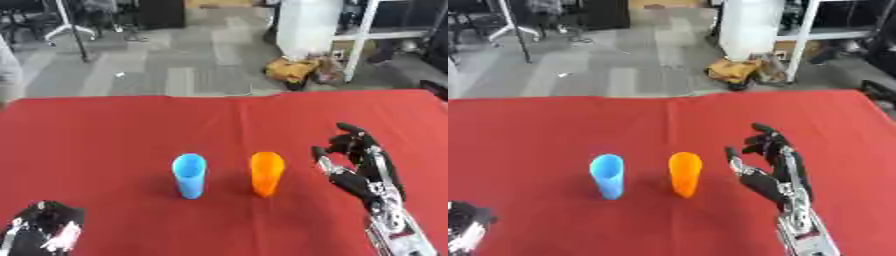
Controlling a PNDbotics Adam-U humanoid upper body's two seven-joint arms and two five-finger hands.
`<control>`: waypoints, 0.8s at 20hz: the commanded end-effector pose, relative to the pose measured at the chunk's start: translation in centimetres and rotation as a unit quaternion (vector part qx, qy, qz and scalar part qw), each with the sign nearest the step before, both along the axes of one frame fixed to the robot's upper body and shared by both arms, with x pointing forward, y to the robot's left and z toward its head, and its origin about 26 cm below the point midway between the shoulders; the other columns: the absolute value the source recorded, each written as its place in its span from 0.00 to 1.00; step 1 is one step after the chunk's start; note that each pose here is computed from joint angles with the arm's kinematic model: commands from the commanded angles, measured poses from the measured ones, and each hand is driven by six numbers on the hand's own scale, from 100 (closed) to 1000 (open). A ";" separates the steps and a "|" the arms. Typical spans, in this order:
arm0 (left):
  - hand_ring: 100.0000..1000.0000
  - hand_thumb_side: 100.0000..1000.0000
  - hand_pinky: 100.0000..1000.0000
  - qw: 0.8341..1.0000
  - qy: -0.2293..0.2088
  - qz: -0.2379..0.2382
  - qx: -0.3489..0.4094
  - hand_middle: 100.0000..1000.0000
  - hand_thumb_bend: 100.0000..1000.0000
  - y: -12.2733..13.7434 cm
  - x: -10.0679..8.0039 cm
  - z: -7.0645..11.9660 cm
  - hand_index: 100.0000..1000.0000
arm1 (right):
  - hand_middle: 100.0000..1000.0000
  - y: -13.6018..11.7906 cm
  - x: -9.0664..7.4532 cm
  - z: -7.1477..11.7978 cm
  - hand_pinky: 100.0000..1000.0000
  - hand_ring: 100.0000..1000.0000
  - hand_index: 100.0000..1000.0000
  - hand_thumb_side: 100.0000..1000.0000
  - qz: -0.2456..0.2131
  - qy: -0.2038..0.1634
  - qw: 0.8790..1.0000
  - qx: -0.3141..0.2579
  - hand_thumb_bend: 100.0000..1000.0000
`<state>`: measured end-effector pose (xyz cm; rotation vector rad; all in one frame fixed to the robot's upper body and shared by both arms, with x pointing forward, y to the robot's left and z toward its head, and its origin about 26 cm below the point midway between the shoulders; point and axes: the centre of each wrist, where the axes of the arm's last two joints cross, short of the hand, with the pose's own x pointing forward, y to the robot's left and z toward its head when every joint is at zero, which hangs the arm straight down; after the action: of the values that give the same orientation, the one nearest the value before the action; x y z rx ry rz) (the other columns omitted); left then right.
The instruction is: Pour the contents of one cup into another cup.
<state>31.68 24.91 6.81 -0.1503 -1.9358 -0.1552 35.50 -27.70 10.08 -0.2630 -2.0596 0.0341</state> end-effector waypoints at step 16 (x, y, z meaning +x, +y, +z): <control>0.35 0.00 0.60 0.998 -0.028 -0.037 0.040 0.37 0.30 -0.3 0.7 1.8 0.50 | 0.64 -0.7 1.8 -1.0 0.77 0.64 0.90 0.12 0.073 0.049 0.992 -0.091 0.42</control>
<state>32.20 24.28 7.64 -0.1758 -1.9530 -0.2485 37.05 -27.92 8.28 -0.2007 -1.9613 0.2816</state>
